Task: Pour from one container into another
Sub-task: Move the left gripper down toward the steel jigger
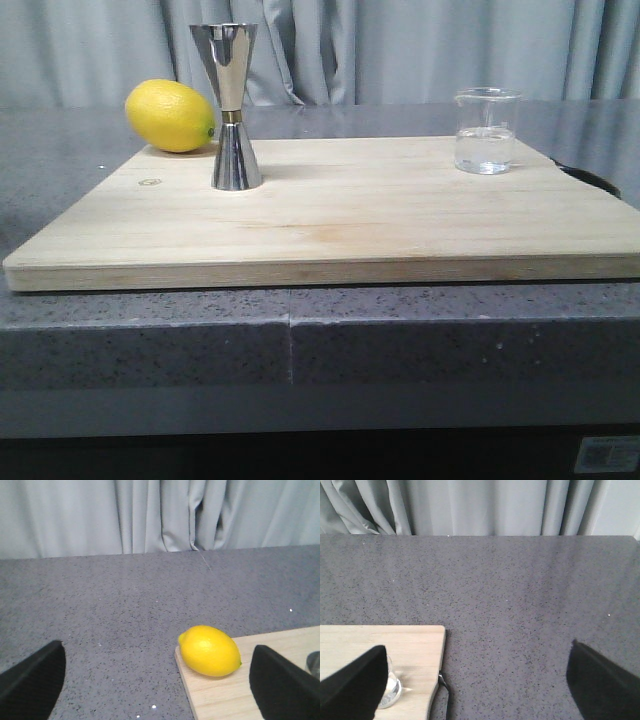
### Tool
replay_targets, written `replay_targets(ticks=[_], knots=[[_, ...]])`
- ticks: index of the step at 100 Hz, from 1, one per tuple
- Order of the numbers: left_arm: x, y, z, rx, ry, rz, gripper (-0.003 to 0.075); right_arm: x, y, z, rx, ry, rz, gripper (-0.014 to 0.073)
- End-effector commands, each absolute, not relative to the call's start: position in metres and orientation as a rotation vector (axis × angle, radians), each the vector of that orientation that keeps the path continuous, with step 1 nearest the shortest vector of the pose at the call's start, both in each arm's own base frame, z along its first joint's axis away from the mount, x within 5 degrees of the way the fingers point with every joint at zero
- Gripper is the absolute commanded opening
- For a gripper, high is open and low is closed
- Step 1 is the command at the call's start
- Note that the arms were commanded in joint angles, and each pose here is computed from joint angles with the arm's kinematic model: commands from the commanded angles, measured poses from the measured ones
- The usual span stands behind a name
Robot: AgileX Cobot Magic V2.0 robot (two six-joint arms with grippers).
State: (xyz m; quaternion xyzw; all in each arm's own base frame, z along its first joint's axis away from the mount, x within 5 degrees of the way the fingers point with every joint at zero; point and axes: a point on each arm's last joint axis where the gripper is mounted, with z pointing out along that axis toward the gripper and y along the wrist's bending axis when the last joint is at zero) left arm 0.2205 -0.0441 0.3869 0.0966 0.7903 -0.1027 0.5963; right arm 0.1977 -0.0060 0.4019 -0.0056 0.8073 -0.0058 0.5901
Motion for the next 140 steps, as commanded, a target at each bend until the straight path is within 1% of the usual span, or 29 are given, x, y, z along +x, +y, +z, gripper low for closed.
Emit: replay_targets(ticks=[1, 12, 18, 37, 50, 65, 85, 113, 140], knots=[[0.218, -0.051, 0.396, 0.256, 1.731, -0.233, 0.0689, 0.198, -0.006, 0.418, -0.021, 1.780, -0.033, 0.0655], [0.220, -0.064, 0.379, 0.327, 1.734, -0.246, 0.0689, 0.203, -0.007, 0.412, -0.020, 1.804, -0.032, 0.0655], [0.222, -0.072, 0.369, 0.361, 1.746, -0.248, 0.0673, 0.206, -0.007, 0.407, -0.020, 1.820, -0.031, 0.0655], [0.233, -0.100, 0.333, 0.549, 1.814, -0.226, 0.0663, 0.211, -0.007, 0.394, -0.021, 1.869, -0.027, 0.0655], [0.240, -0.119, 0.317, 0.605, 1.829, -0.228, 0.0663, 0.212, -0.007, 0.387, -0.021, 1.889, -0.026, 0.0655], [0.242, -0.137, 0.306, 0.651, 1.830, -0.243, 0.0663, 0.212, -0.007, 0.381, -0.031, 1.904, -0.033, 0.0655], [0.238, -0.151, 0.303, 0.683, 1.821, -0.276, 0.0663, 0.217, -0.007, 0.378, -0.036, 1.916, -0.037, 0.0655], [0.232, -0.162, 0.306, 0.636, 1.810, -0.335, 0.0663, 0.224, -0.007, 0.372, -0.035, 1.935, -0.036, 0.0655], [0.230, -0.168, 0.308, 0.626, 1.782, -0.338, 0.0663, 0.226, -0.008, 0.372, -0.034, 1.931, -0.037, 0.0655]])
